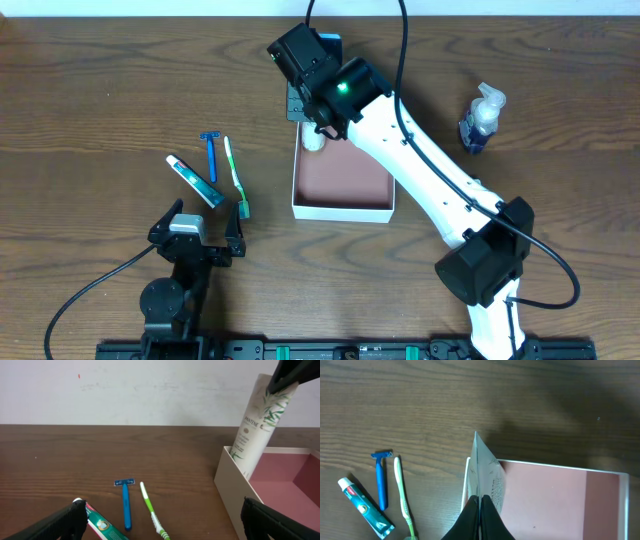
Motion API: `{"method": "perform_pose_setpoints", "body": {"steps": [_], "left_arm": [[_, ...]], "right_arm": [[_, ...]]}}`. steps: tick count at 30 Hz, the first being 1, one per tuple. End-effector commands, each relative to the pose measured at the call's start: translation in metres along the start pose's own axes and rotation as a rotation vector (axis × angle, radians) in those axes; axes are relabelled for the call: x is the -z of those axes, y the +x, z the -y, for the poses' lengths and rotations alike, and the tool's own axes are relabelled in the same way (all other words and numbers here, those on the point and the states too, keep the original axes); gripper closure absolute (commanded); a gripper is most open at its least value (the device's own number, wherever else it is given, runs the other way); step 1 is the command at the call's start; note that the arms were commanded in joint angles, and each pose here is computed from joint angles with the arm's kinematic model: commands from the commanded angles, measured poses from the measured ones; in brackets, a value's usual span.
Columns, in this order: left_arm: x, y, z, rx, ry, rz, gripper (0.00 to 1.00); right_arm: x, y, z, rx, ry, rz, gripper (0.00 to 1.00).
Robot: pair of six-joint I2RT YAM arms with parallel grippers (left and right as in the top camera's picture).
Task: Pack container
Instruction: 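Stand the tube upright in the box's back-left corner, release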
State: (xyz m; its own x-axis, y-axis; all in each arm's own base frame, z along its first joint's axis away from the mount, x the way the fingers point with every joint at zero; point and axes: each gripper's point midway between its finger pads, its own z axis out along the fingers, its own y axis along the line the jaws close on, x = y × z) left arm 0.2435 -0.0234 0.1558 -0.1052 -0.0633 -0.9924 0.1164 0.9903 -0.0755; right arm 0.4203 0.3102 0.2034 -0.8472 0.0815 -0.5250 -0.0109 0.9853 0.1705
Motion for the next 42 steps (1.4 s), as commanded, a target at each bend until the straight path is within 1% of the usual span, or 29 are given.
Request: {"method": "perform_pose_setpoints", "body": {"steps": [1, 2, 3, 4, 5, 6, 7, 9, 15, 19, 21, 25, 28, 31, 32, 34, 37, 42], "left_arm": [[-0.001, 0.016, -0.002, 0.004, -0.007, -0.043, 0.02], [-0.001, 0.016, -0.002, 0.004, -0.007, -0.043, 0.02], [-0.001, 0.016, -0.002, 0.004, -0.007, -0.043, 0.02], [-0.001, 0.016, -0.002, 0.004, -0.007, -0.043, 0.02], [-0.001, 0.016, -0.002, 0.004, -0.007, -0.043, 0.02], [-0.001, 0.016, -0.002, 0.004, -0.007, -0.043, 0.02], [-0.001, 0.016, -0.002, 0.004, -0.007, -0.043, 0.02], [-0.001, 0.016, -0.002, 0.004, -0.007, -0.043, 0.02], [-0.001, 0.016, -0.002, 0.004, -0.007, -0.043, 0.02], [-0.001, 0.016, -0.002, 0.004, -0.007, -0.043, 0.02], [-0.001, 0.016, -0.002, 0.004, -0.007, -0.043, 0.02], [-0.001, 0.016, -0.002, 0.004, -0.007, -0.043, 0.02], [-0.001, 0.016, -0.002, 0.004, -0.007, -0.043, 0.02], [-0.001, 0.016, -0.002, 0.004, -0.007, -0.043, 0.02], [-0.001, 0.016, -0.002, 0.004, -0.007, -0.043, 0.02], [-0.001, 0.016, -0.002, 0.004, -0.007, -0.043, 0.02], [-0.001, 0.016, -0.002, 0.004, -0.007, -0.043, 0.02], [-0.001, 0.016, -0.002, 0.004, -0.007, -0.043, 0.02]], "right_arm": [[0.0, -0.007, -0.003, -0.021, 0.0, 0.032, 0.99], [0.0, -0.008, -0.003, -0.023, -0.002, 0.035, 0.99], [0.0, -0.009, -0.004, -0.024, -0.005, 0.038, 0.92], [0.0, -0.01, -0.005, -0.025, -0.009, 0.042, 0.69], [0.0, -0.011, -0.005, -0.025, -0.01, 0.044, 0.5], [0.0, -0.011, -0.006, -0.025, -0.011, 0.046, 0.35], [0.0, -0.011, -0.006, -0.025, -0.012, 0.046, 0.3], [0.0, -0.011, -0.006, -0.025, -0.013, 0.044, 0.27], [0.01, -0.013, -0.011, -0.014, -0.051, 0.046, 0.26], [0.033, -0.024, -0.012, -0.003, -0.08, 0.077, 0.24], [0.052, -0.034, -0.004, -0.01, -0.076, 0.106, 0.21], [0.091, -0.058, 0.027, -0.022, -0.038, 0.175, 0.18], [0.117, -0.075, 0.067, -0.04, 0.02, 0.22, 0.14], [0.132, -0.085, 0.108, -0.074, 0.079, 0.23, 0.1], [0.135, -0.087, 0.123, -0.088, 0.098, 0.226, 0.08], [0.14, -0.09, 0.149, -0.117, 0.139, 0.216, 0.01], [0.14, -0.091, 0.18, -0.165, 0.189, 0.191, 0.01], [0.136, -0.085, 0.208, -0.216, 0.217, 0.135, 0.01]]}}
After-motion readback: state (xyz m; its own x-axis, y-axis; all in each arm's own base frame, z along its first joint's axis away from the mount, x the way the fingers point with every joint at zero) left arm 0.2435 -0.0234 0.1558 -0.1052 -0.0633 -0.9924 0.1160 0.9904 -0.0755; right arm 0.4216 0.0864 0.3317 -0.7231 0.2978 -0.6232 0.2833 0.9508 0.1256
